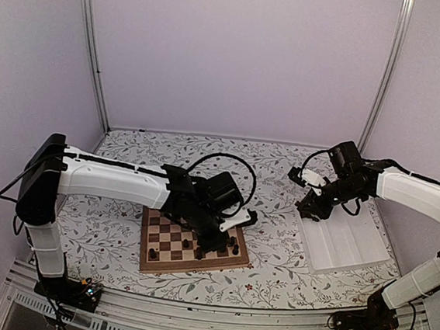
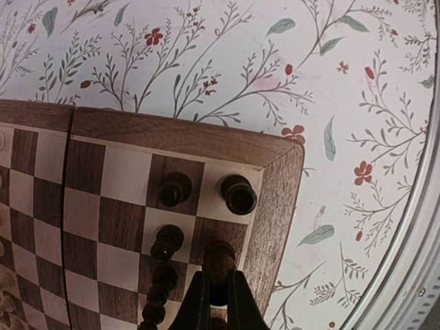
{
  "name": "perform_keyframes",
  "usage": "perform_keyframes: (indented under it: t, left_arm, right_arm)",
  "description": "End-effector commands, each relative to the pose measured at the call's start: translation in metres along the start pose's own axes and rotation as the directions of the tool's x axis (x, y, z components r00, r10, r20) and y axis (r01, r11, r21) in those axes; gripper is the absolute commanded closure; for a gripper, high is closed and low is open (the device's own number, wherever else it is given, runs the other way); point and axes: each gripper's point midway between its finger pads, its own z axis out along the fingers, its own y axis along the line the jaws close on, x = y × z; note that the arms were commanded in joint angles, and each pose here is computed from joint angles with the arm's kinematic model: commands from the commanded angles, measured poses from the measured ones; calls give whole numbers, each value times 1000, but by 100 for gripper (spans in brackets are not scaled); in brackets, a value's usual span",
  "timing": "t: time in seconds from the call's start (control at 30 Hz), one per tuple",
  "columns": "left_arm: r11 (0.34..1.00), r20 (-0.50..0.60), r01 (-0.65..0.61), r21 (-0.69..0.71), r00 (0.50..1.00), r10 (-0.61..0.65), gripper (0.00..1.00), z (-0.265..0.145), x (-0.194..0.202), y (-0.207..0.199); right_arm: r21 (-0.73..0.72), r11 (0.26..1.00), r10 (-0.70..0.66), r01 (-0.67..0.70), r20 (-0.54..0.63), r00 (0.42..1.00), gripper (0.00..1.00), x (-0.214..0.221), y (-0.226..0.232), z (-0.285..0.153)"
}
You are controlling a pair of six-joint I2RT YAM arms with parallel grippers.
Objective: Set up the chess pieces on the board
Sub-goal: Place the chess piece on the chessboard.
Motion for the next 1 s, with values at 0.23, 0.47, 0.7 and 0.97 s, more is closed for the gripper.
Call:
perform_keyframes:
  t: [0.23,0.47,0.7,0.97]
  left_arm:
    - [1000,-7,-30,4,1000,30,92,12,-5,-7]
    - [999,-10,-32,-6,999,32,73,11,-6,-10]
    - [998,73,-34,-49,997,37,66,-26,-30,-3]
    - [990,376,138,40,916,-143,62,-86,-91,21]
  right_arm:
    - [-17,1000,14,-14,6,1000,100,-1,0,2]
    - [-22,1000,13,-13,5,1000,100,-2,1,2]
    - [-44,999,-14,16,44,999,100,-13,6,-9]
    - [-168,968,-144,188,245,959,99,-68,41,-47]
